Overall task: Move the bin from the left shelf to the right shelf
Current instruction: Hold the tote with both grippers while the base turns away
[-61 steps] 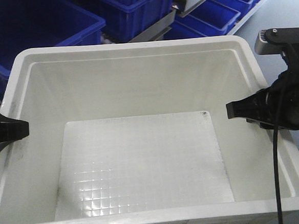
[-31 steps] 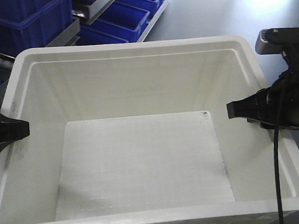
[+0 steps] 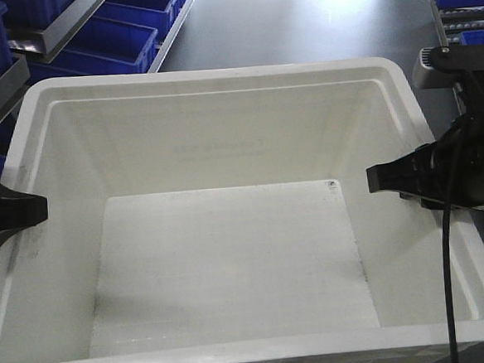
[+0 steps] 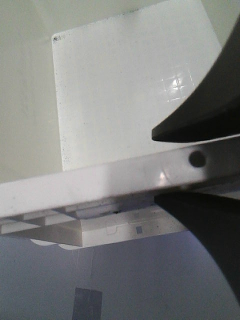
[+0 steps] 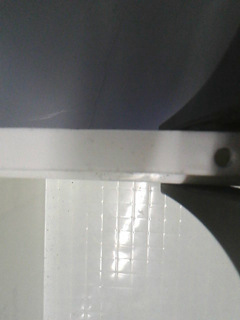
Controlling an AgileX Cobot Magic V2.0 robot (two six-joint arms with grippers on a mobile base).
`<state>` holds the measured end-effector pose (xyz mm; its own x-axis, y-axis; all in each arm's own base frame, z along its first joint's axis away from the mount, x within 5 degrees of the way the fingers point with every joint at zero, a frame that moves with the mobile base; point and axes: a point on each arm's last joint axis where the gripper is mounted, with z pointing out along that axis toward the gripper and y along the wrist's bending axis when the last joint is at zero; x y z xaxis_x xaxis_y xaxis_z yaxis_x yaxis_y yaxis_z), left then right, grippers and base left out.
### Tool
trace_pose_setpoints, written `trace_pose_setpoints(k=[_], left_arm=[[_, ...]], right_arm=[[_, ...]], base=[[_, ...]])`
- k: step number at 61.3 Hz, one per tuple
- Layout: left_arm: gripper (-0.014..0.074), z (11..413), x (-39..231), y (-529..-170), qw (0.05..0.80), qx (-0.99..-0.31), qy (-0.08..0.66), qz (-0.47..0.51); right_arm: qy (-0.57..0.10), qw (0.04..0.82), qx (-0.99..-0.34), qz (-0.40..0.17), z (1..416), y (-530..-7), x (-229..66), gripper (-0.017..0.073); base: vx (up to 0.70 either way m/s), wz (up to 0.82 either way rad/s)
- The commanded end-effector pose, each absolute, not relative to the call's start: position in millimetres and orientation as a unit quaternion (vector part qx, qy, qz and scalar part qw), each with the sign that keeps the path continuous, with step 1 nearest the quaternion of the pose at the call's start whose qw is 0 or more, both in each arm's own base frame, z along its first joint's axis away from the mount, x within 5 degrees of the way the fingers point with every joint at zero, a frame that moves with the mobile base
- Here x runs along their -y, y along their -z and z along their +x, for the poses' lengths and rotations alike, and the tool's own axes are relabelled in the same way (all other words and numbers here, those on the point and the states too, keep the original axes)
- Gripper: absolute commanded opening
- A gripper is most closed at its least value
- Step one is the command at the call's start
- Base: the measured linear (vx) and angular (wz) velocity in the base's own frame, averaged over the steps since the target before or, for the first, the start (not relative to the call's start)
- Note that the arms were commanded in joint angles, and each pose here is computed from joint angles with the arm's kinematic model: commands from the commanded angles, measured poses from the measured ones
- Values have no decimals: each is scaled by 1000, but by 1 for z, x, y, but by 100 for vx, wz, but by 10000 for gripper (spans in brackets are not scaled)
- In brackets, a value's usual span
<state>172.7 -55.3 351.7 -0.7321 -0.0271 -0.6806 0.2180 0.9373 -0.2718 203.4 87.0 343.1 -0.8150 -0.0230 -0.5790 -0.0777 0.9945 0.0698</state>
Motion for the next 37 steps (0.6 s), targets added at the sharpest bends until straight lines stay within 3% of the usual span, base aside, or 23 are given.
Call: trace_pose_setpoints(k=[1, 37], left_arm=[[73, 171, 53, -375, 433, -884, 165, 67], [73, 171, 53, -375, 433, -884, 165, 67]], right_arm=[[-10, 381, -924, -33, 209, -366, -75, 36], [-10, 381, -924, -33, 209, -366, -75, 36]], base=[[11, -26], [15, -22]])
